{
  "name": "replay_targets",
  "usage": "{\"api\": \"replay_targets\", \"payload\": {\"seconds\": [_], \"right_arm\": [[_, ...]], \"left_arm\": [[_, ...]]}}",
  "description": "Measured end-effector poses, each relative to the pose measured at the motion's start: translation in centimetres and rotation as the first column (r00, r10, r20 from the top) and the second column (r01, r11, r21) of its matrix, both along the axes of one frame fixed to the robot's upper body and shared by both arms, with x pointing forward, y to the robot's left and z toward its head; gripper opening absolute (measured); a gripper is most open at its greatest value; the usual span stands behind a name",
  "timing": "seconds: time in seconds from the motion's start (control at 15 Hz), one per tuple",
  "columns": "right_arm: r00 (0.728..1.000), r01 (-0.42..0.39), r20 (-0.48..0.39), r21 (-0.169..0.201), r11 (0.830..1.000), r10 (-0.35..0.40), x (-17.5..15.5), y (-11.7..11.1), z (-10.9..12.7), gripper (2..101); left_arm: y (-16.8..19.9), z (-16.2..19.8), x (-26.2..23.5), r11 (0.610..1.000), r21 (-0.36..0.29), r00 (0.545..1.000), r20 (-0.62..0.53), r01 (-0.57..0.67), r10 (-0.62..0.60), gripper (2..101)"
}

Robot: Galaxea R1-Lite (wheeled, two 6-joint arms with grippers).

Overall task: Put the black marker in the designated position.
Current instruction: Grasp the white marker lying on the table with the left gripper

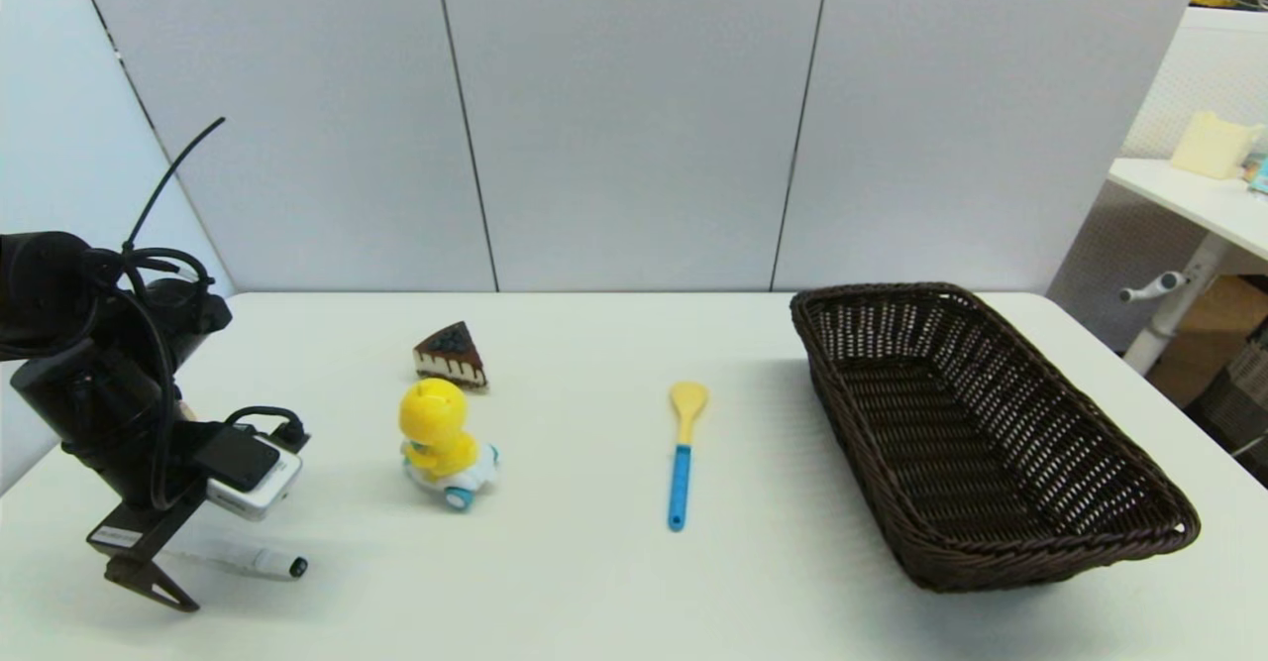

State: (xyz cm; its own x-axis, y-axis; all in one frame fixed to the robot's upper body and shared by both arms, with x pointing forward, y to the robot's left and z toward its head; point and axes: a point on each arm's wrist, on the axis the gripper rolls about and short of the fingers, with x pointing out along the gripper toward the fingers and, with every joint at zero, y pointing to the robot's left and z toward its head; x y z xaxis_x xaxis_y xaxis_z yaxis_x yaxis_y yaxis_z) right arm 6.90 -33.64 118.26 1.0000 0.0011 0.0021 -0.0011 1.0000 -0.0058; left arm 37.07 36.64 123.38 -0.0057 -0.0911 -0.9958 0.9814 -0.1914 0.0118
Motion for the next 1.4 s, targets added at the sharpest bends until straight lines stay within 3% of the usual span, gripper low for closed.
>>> {"api": "replay_targets", "payload": {"seconds": [0.33, 0.8, 1.13, 1.4], "right_arm": [[1.000, 0.000, 0.000, 0.000, 1.000, 0.000, 0.0, 0.0, 0.0, 97.3], [1.000, 0.000, 0.000, 0.000, 1.000, 0.000, 0.0, 0.0, 0.0, 97.3], [1.000, 0.000, 0.000, 0.000, 1.000, 0.000, 0.0, 0.0, 0.0, 97.3], [1.000, 0.000, 0.001, 0.000, 1.000, 0.000, 0.0, 0.0, 0.0, 97.3]], "left_arm": [[-0.2, 1.7, -1.3, 0.998, 0.007, 0.998, -0.003, -0.067, 0.067, 97.9], [-0.3, 5.5, -3.0, 0.997, 0.023, 0.996, 0.063, -0.069, 0.068, 97.9], [-0.4, 5.0, -2.3, 0.997, -0.039, 0.996, 0.053, -0.064, 0.066, 97.9], [-0.9, 3.9, -1.6, 0.998, -0.050, 0.999, 0.014, -0.046, 0.046, 97.9]]}}
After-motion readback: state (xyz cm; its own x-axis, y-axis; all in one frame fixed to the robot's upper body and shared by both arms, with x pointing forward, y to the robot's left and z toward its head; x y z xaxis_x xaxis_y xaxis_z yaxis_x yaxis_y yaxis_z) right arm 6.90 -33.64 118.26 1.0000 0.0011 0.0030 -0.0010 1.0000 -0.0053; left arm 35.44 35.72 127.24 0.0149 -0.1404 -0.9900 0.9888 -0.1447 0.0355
